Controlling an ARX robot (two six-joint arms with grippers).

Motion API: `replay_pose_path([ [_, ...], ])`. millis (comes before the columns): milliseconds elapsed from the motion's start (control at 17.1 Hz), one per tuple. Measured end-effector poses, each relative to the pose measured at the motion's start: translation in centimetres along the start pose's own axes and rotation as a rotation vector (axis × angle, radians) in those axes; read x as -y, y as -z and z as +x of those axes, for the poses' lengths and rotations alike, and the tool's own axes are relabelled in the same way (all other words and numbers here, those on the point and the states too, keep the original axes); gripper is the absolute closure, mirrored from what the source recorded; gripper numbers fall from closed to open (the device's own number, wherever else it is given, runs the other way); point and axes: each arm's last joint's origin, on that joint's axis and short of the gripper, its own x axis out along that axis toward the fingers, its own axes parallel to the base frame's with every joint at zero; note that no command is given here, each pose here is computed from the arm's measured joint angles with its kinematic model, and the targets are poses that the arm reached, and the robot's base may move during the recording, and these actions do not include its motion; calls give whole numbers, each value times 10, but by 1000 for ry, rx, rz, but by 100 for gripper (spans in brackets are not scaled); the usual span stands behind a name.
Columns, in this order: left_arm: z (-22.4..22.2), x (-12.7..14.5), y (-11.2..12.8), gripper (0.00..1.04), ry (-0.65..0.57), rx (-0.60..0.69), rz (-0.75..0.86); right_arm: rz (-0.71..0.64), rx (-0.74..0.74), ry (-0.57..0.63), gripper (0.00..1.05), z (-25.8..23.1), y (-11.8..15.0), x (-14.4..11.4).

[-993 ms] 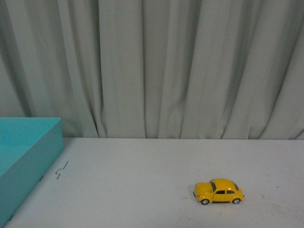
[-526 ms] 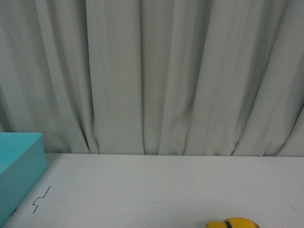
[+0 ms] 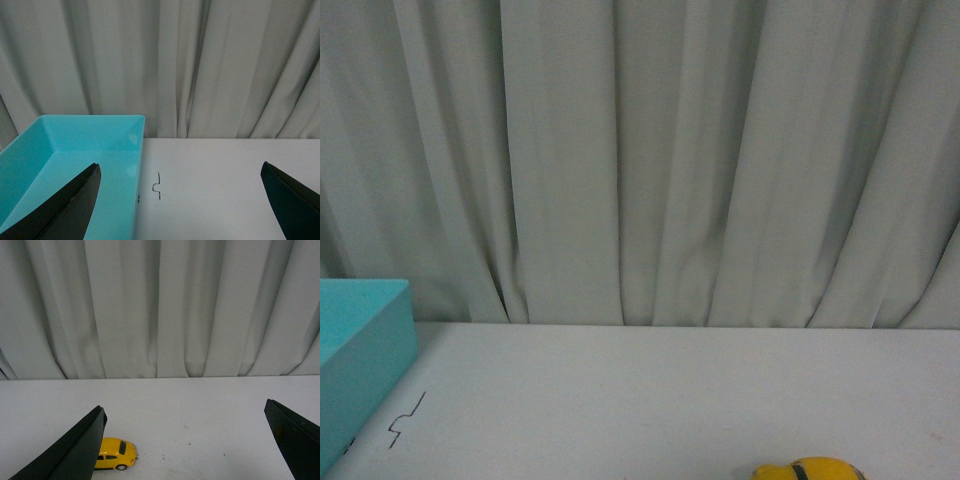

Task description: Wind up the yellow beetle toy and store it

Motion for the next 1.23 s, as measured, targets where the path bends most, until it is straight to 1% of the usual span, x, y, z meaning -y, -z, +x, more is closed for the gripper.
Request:
replay_pose_path([
  [759,0,0,0,7,0,0,0,0,0,0,7,0,0,0],
  [818,0,0,0,7,0,0,0,72,-63,-35,7,1,3,2],
  [876,0,0,0,7,0,0,0,130,-68,-36,7,4,-2,9],
  [935,0,0,0,7,0,0,0,143,-40,-49,7,7,-11,15],
  [1051,0,0,0,7,0,0,0,99,39,-144,7,20,-43,34],
  [1168,0,0,0,7,1,-2,0,70,28,-231,7,45,-59,56],
  [1227,0,0,0,7,0,-1,0,64,-8,-296,7,63,-66,63],
])
